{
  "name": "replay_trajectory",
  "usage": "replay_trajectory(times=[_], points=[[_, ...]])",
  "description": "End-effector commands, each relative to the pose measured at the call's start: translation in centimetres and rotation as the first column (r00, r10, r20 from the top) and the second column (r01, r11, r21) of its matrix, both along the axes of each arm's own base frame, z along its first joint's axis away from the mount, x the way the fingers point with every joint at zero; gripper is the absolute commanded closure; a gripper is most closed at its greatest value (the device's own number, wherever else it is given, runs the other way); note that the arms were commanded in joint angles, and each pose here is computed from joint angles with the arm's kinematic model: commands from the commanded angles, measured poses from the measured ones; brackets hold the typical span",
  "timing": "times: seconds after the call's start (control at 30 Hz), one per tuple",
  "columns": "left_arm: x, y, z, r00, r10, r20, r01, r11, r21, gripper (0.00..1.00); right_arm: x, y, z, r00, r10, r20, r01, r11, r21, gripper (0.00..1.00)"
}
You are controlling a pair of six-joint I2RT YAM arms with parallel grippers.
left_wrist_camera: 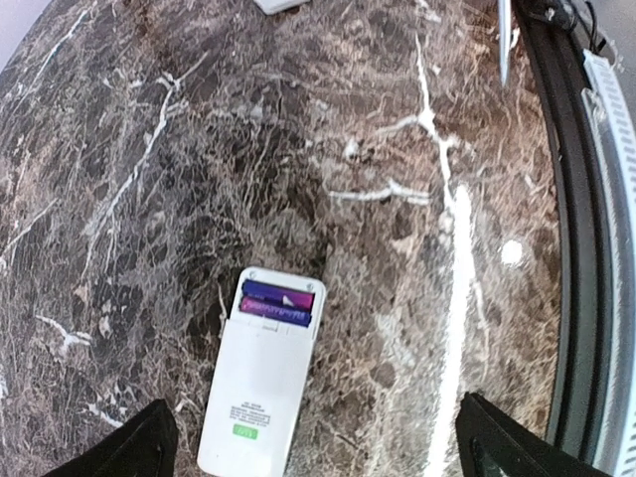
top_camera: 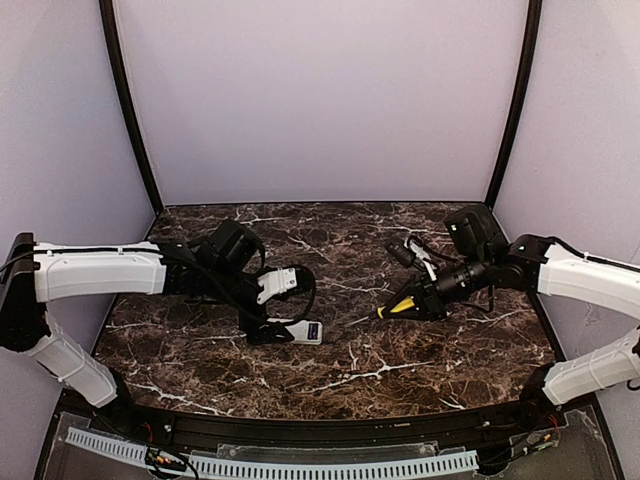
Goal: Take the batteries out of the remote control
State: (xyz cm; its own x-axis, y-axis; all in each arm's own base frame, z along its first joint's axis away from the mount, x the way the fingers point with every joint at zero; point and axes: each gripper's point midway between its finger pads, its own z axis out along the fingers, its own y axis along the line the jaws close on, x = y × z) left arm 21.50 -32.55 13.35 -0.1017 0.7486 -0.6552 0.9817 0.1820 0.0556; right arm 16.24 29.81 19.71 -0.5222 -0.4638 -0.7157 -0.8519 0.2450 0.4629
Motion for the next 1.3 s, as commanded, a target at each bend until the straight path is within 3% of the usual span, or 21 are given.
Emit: replay_trajectory(times=[0.0,0.23,0.73,1.07,1.13,1.2,1.27], points=[[2.6,1.4,-1.2,0.992,-0.038,0.122,0.032,0.998,0.058,0.04,0.8,-0.5,0.6,0.996,-0.049,0.069,0.048,0.999,0.018,1.0],[4.9,2.2,-5.3,0.991,-0.113,0.074,0.097,0.975,0.201,0.08,0.7,-0.9,1.7,0.993,-0.069,0.094,0.065,0.997,0.047,1.0],[4.5,1.1,-10.1,0.982,-0.159,-0.107,0.177,0.964,0.2,0.14,-0.2,-1.2,3.2,0.992,-0.06,0.108,0.05,0.994,0.099,1.0],[4.0,1.0,-11.1,0.978,-0.144,-0.153,0.175,0.961,0.213,0.33,-0.3,-1.1,3.3,0.993,-0.054,0.109,0.043,0.994,0.104,1.0],[3.8,0.8,-11.3,0.977,-0.147,-0.152,0.179,0.959,0.221,0.4,-0.2,-1.1,3.3,0.992,-0.058,0.111,0.047,0.994,0.104,1.0],[3.5,0.6,-11.2,0.977,-0.151,-0.153,0.183,0.958,0.222,0.54,-0.1,-1.2,3.3,0.991,-0.064,0.114,0.053,0.993,0.102,1.0],[3.2,0.1,-11.1,0.976,-0.152,-0.154,0.184,0.958,0.219,0.6,0.0,-1.3,3.4,0.99,-0.074,0.121,0.062,0.993,0.103,1.0]])
